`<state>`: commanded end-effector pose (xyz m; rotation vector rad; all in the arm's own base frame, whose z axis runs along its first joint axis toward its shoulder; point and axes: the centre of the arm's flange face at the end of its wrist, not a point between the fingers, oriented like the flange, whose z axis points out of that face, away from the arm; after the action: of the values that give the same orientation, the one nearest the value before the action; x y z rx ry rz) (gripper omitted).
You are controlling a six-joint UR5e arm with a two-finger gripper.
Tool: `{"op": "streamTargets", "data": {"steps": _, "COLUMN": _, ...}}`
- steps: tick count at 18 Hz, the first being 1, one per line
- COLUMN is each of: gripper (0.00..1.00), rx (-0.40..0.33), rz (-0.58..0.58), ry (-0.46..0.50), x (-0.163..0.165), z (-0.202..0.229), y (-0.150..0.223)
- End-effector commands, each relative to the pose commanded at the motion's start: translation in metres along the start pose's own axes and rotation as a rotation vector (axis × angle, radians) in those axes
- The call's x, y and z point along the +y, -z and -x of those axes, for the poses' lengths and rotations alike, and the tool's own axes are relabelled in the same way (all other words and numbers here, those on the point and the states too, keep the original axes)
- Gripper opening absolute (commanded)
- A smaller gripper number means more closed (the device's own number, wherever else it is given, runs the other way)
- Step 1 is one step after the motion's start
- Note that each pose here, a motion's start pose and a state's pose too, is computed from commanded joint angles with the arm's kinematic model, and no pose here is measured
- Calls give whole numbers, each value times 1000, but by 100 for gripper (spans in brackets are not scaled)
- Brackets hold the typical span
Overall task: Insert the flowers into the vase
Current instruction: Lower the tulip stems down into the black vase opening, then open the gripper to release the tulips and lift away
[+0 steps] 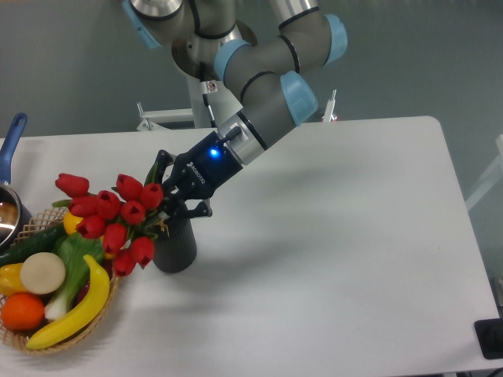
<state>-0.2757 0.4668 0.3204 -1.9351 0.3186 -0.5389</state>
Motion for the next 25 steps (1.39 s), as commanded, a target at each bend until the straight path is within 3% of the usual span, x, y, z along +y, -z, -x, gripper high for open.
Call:
{"op": "streamTargets", "data": {"steps": 2, "gripper": 49, "rx": -5, "rz": 2, "ry": 15, "x": 7, "z": 0, "y": 3}}
{"op": "streamTargets", "data": {"steps": 4, "gripper": 67, "rx": -15, "rz": 2, "ry": 24, "x": 9, "z": 2, "y": 7}}
{"op": "streamTargets", "data": {"steps": 6, "gripper": 97, "rx": -34, "rz": 12, "ry": 25, "x": 10, "z": 1, "y": 15}}
{"op": "streamTargets", "data": {"steps": 7, "gripper": 100, "rx": -57, "rz": 30, "ry": 29, "x": 15, "z": 0, "y": 23}}
{"op": "streamTargets", "data": {"steps": 13, "gripper": 100, "rx": -208, "rz": 50, "ry": 9, "x": 19, "z": -25, "y": 85}}
{"op": "streamTargets", "data": {"steps": 19, "gripper": 100, "rx": -301, "rz": 68, "ry": -10, "x": 6, "z": -36, "y": 118}}
{"op": "streamTargets", "data": {"steps": 22, "gripper": 100, "rx": -394, "rz": 218, "ry": -10, "x": 11, "z": -32, "y": 137}}
{"op": "streamTargets", "data": {"steps": 25, "gripper": 100, "rx": -557, "rz": 504, "ry": 48, "x": 36, "z": -14, "y": 181}}
